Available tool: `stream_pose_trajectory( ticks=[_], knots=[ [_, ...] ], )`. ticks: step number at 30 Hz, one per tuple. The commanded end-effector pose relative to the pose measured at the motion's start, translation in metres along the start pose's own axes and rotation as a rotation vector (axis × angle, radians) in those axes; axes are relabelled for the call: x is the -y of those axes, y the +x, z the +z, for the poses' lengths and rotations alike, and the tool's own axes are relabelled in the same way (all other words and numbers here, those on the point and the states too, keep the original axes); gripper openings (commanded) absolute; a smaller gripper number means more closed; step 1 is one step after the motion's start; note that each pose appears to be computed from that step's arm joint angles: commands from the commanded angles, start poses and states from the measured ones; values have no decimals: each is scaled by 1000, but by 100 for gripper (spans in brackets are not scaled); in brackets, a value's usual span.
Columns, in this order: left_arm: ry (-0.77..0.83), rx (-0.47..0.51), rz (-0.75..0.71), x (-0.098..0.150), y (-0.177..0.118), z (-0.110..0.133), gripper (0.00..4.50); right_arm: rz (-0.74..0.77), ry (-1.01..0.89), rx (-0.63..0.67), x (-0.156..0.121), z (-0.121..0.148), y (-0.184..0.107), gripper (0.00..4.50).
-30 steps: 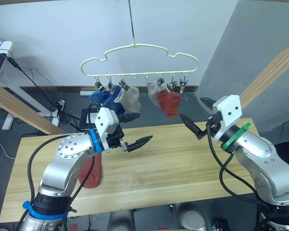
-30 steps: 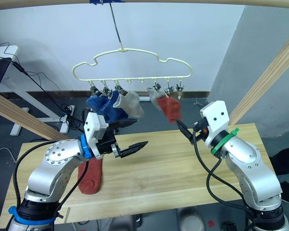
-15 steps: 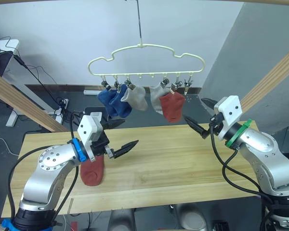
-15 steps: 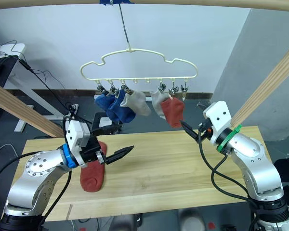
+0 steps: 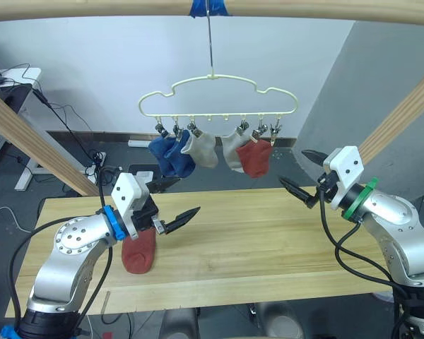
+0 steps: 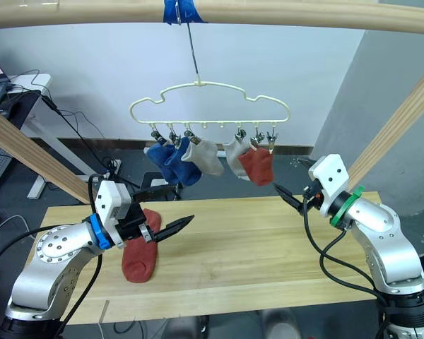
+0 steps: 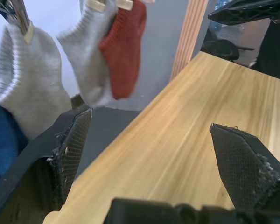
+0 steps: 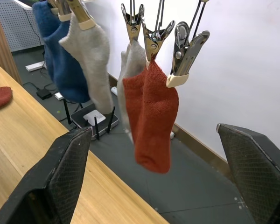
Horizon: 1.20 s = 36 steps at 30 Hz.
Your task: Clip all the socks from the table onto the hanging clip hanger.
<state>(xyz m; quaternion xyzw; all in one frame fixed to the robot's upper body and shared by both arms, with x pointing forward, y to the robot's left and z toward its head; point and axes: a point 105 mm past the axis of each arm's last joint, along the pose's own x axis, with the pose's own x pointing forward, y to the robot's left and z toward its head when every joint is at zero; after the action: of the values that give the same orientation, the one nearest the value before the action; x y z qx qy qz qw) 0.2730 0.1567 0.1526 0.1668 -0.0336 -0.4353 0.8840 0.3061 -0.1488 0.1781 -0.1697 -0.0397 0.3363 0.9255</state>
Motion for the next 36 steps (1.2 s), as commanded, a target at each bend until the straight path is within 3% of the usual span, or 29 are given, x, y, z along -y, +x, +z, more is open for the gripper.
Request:
stream_pose_trajectory(
  ticks=[1, 14, 36],
  knots=[
    [59, 13, -6, -3, -1, 7, 450, -20, -31, 37, 1, 8, -4, 447],
    [65, 63, -23, -3, 11, 18, 450, -144, 17, 76, -2, 18, 13, 447],
    [74, 65, 1, -7, 3, 8, 450, -103, 57, 92, -4, 18, 14, 447]
  ],
)
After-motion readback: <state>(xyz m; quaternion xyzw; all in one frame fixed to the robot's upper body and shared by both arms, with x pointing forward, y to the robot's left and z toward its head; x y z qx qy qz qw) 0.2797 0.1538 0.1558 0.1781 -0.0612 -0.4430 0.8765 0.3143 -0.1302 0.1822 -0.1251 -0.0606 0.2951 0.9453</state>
